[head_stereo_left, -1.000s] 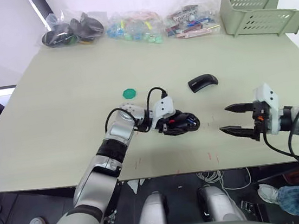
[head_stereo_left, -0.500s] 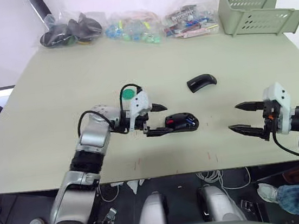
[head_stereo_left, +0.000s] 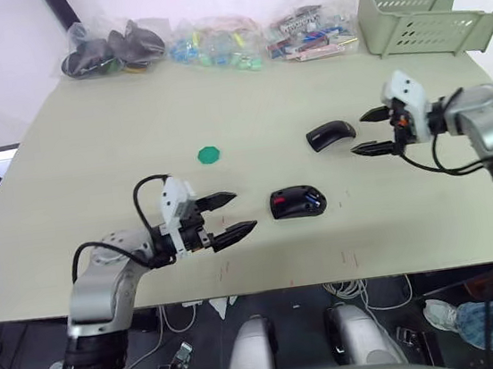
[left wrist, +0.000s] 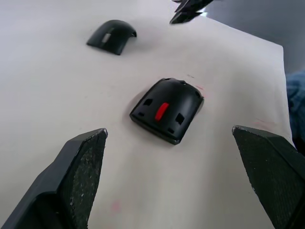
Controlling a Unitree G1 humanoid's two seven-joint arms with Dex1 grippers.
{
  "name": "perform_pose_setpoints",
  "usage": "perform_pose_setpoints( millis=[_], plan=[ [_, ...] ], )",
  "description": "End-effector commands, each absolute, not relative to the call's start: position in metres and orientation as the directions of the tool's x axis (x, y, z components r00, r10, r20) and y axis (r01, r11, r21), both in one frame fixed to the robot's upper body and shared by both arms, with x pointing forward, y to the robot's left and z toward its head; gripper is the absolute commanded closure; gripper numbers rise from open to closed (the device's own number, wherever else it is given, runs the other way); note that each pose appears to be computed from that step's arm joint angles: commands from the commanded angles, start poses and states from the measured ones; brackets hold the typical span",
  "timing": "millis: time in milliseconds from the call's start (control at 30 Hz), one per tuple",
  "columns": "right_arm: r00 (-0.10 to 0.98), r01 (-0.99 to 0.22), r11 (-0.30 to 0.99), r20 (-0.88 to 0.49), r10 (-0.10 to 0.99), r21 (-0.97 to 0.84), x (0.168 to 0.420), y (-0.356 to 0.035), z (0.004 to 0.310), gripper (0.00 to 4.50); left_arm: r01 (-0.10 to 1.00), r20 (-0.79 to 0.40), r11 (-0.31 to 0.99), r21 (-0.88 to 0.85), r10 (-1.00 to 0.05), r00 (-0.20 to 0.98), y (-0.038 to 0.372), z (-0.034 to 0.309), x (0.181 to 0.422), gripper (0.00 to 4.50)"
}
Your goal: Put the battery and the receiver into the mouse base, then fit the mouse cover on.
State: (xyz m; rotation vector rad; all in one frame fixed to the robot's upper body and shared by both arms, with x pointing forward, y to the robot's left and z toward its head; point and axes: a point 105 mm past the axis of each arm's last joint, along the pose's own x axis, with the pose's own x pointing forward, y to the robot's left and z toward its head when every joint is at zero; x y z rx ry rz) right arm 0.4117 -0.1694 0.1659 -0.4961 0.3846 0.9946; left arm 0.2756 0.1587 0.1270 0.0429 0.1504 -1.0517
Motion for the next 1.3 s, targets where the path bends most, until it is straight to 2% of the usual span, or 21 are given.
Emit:
perform_pose_setpoints(
  millis=[33,167,333,833,1067,1300],
  plan=[
    [0.548,-0.835,0.466,-0.517,0.658,-0.292,0.43,-0.164,0.181,0.0,0.871,-0.089,0.491,0.004,-0.868,0.489,0.159,0.141,0.266,0.01],
    [0.557,-0.83,0.423,-0.572,0.602,-0.363,0.439,-0.153,0.178,0.0,0.872,-0.08,0.489,-0.036,-0.871,0.485,0.165,0.14,0.255,0.01],
    [0.618,-0.786,0.427,-0.577,0.534,-0.447,0.449,-0.147,0.182,0.0,0.862,-0.072,0.505,-0.044,-0.862,0.502,0.167,0.141,0.253,0.01],
    [0.671,-0.737,0.53,-0.553,0.494,-0.42,0.458,-0.13,0.172,0.0,0.843,-0.066,0.535,-0.064,-0.845,0.531,0.167,0.143,0.246,0.01],
    [0.588,-0.79,0.529,-0.63,0.508,-0.31,0.448,-0.126,0.151,0.0,0.833,-0.072,0.549,-0.063,-0.835,0.545,0.17,0.144,0.242,0.01],
    [0.49,-0.849,0.482,-0.665,0.564,-0.217,0.438,-0.125,0.153,0.0,0.828,-0.075,0.556,-0.065,-0.831,0.552,0.172,0.141,0.242,0.01]
  ],
)
